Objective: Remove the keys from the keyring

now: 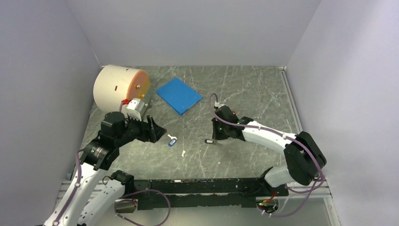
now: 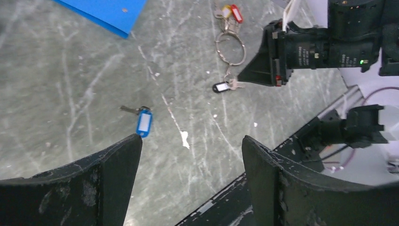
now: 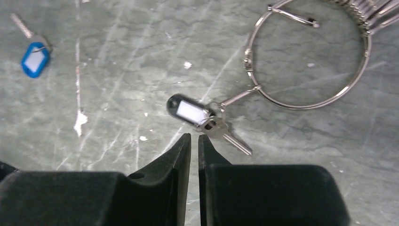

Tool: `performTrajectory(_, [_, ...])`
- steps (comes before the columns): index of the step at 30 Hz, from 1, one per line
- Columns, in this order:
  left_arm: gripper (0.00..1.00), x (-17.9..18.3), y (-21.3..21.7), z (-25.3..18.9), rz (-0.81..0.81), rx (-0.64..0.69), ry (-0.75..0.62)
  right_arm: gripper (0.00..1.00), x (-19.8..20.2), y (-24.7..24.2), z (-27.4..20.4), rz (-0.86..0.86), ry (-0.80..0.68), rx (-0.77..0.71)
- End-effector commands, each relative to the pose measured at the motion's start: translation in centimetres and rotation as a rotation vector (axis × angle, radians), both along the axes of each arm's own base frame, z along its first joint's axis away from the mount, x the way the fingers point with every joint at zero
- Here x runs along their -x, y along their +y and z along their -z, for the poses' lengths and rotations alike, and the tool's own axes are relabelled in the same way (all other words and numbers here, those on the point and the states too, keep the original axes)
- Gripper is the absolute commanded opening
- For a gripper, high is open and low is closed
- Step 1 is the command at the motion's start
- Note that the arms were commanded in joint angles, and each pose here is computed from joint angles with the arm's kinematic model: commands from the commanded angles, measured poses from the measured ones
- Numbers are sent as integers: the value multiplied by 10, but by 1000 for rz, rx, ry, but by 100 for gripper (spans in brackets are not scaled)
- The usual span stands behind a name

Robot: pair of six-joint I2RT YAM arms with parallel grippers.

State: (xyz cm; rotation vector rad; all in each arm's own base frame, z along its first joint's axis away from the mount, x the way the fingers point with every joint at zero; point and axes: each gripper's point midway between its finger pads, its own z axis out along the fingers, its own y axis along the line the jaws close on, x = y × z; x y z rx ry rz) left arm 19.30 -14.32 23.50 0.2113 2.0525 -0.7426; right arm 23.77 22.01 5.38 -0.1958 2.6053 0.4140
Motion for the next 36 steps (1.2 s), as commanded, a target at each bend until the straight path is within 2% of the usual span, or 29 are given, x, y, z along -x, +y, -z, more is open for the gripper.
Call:
performTrajectory(1, [82, -3, -29, -7, 100, 126, 48, 17, -2, 28, -33, -70, -55, -158])
performTrajectory(5, [81, -8, -41, -1, 126, 170, 92, 29, -5, 18, -42, -86, -98, -141])
performTrajectory(10, [81, -10, -57, 5, 140, 183, 120, 30, -16, -21, -26, -11, -109, -95])
performTrajectory(15, [81, -9, -88, 13, 193, 147, 158, 31, -16, -29, -16, -36, -84, -112])
performTrajectory(24, [81, -19, -154, 60, 258, -23, 166, 32, -23, -23, -7, -57, -69, -115])
performTrajectory(32, [83, -33, -208, 98, 282, -217, 64, 33, -30, -36, -1, 7, -80, -136])
performTrajectory(36, [83, -37, -225, 117, 292, -265, 62, 33, -32, -32, 0, -15, -68, -153])
